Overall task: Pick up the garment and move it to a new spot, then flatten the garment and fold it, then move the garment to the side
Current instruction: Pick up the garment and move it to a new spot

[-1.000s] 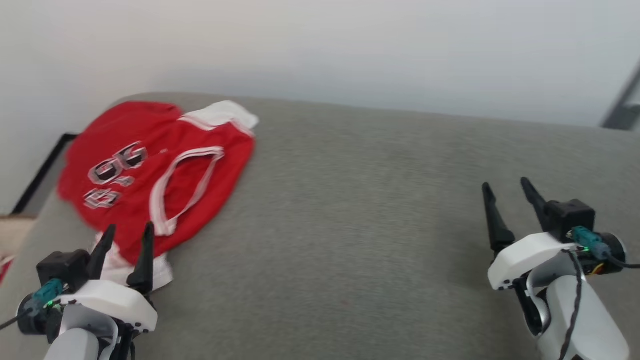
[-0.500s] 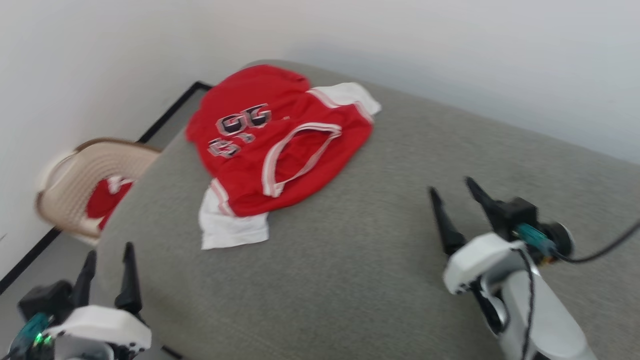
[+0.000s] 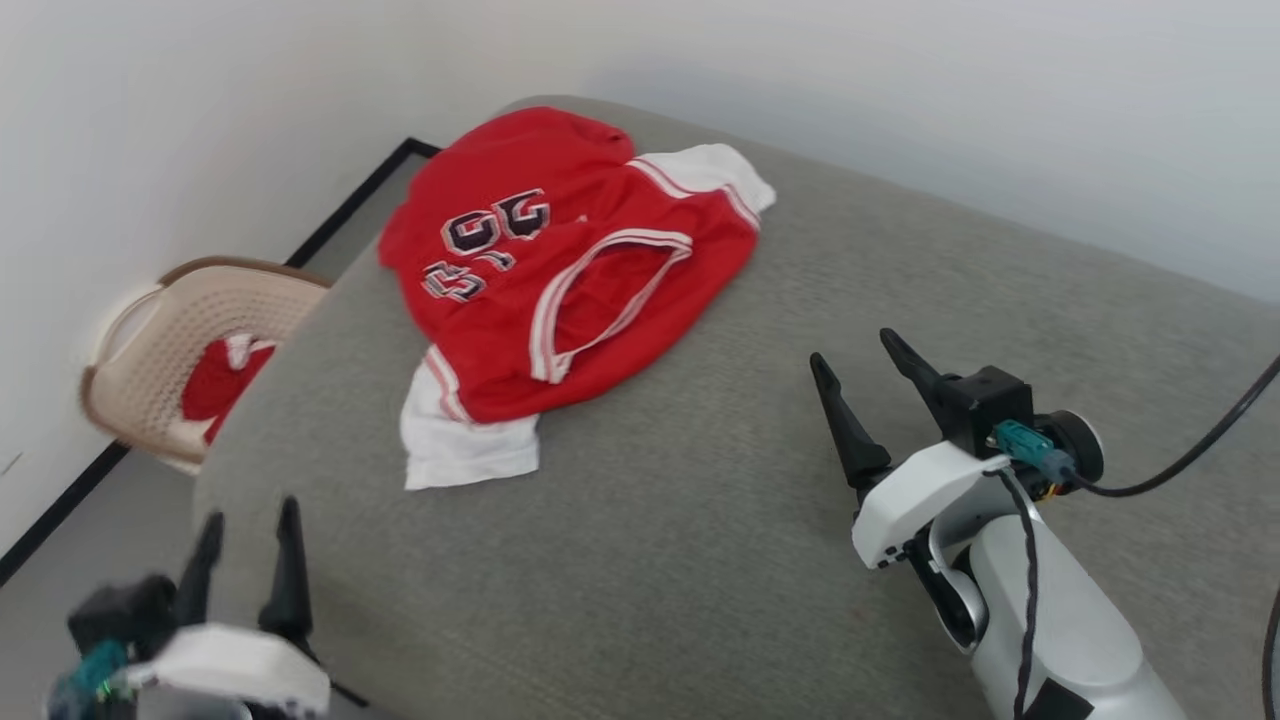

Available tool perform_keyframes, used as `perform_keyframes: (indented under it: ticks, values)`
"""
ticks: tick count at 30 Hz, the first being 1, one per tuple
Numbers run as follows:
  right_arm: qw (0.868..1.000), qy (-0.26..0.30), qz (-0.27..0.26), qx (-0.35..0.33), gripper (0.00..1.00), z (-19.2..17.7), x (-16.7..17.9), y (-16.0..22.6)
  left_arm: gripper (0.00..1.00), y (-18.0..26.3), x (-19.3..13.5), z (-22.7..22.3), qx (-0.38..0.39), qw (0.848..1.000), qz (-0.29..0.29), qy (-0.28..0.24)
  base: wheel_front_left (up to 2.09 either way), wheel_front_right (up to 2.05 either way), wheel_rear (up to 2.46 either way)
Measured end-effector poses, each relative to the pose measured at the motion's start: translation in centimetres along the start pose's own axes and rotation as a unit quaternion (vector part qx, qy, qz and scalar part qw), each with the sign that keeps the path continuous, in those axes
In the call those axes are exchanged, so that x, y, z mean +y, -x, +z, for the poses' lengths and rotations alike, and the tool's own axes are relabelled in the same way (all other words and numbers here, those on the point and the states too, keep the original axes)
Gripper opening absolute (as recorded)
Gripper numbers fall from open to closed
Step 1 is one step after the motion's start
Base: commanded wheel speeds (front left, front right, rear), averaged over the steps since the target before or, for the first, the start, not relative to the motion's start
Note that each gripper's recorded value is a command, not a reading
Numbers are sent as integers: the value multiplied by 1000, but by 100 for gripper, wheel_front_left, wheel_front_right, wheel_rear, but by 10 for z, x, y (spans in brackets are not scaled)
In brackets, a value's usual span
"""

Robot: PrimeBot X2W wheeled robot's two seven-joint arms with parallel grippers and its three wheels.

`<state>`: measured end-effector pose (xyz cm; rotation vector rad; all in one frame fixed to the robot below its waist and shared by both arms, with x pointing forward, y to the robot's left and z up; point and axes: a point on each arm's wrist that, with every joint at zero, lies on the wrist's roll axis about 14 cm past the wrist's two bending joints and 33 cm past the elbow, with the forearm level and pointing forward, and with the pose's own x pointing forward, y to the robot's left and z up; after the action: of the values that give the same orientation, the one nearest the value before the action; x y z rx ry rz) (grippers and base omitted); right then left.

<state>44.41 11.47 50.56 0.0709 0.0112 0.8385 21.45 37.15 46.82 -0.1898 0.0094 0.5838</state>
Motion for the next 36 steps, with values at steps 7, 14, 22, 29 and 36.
perform_keyframes:
  ticks: [7,14,22,29,36]
  values:
    - [998,-3,-63,-10,100,2,-44,23,100,-58,-69,28,-16,986,-144,-78,0,0,0]
    - [984,-49,-174,-7,100,-19,-111,79,100,-128,-132,24,22,959,-251,-131,0,0,0]
    - [956,-84,-281,-4,100,-39,-165,147,100,-181,-183,-29,179,914,-323,-168,0,0,0]
    - [931,-99,-352,10,100,-58,-190,200,100,-190,-202,-87,341,854,-341,-196,0,0,0]
    - [921,-101,-375,17,100,-66,-201,215,100,-241,-172,-114,371,853,-266,-255,0,0,0]
